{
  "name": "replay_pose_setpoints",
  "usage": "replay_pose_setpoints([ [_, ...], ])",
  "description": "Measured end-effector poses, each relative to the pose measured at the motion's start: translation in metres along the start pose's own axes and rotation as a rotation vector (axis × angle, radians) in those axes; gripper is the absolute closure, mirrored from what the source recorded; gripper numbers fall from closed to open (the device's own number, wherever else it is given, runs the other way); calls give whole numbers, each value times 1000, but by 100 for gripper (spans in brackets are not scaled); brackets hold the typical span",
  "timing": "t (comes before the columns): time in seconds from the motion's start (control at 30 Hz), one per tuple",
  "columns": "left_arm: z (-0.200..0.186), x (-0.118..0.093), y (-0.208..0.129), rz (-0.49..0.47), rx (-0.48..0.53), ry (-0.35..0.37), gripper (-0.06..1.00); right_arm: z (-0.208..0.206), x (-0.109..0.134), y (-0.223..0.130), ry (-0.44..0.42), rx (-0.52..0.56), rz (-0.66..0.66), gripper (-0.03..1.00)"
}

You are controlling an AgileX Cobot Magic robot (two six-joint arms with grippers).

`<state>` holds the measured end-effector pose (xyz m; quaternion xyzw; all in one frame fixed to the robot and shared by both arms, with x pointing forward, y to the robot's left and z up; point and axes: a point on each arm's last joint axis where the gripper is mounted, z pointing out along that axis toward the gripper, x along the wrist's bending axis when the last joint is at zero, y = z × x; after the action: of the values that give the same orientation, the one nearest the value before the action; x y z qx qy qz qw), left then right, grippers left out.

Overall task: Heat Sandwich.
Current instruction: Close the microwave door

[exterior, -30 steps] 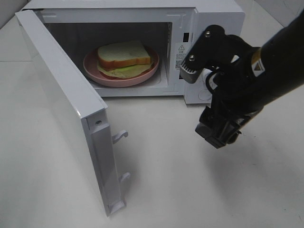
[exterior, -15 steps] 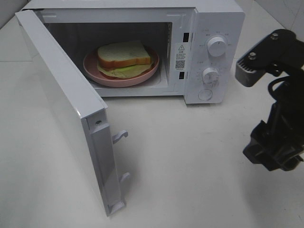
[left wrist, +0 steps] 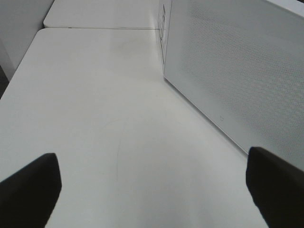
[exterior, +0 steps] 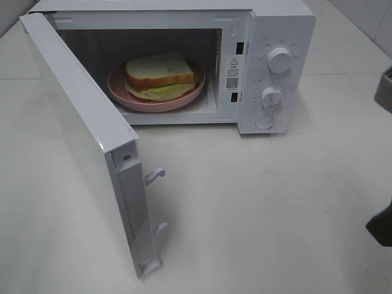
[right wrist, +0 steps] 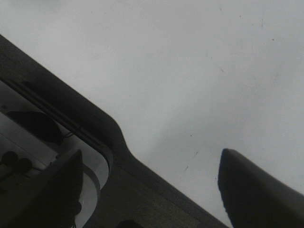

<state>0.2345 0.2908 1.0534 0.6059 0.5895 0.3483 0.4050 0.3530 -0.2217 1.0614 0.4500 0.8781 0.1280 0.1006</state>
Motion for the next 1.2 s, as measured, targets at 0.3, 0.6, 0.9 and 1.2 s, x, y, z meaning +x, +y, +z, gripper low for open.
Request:
replay_pose_setpoints([
  [0.3,0,0,0,0,0,0,-5,-24,-8,-26,-20,-79,94,21],
  [0.6,0,0,0,0,0,0,-5,-45,-23,-52,-109,-205,287,21],
  [0.9,0,0,0,0,0,0,-5,-39,-17,-99,-207,-349,417,21],
  [1.2,0,0,0,0,0,0,-5,-29,-9,-124,-268,-500,452,21],
])
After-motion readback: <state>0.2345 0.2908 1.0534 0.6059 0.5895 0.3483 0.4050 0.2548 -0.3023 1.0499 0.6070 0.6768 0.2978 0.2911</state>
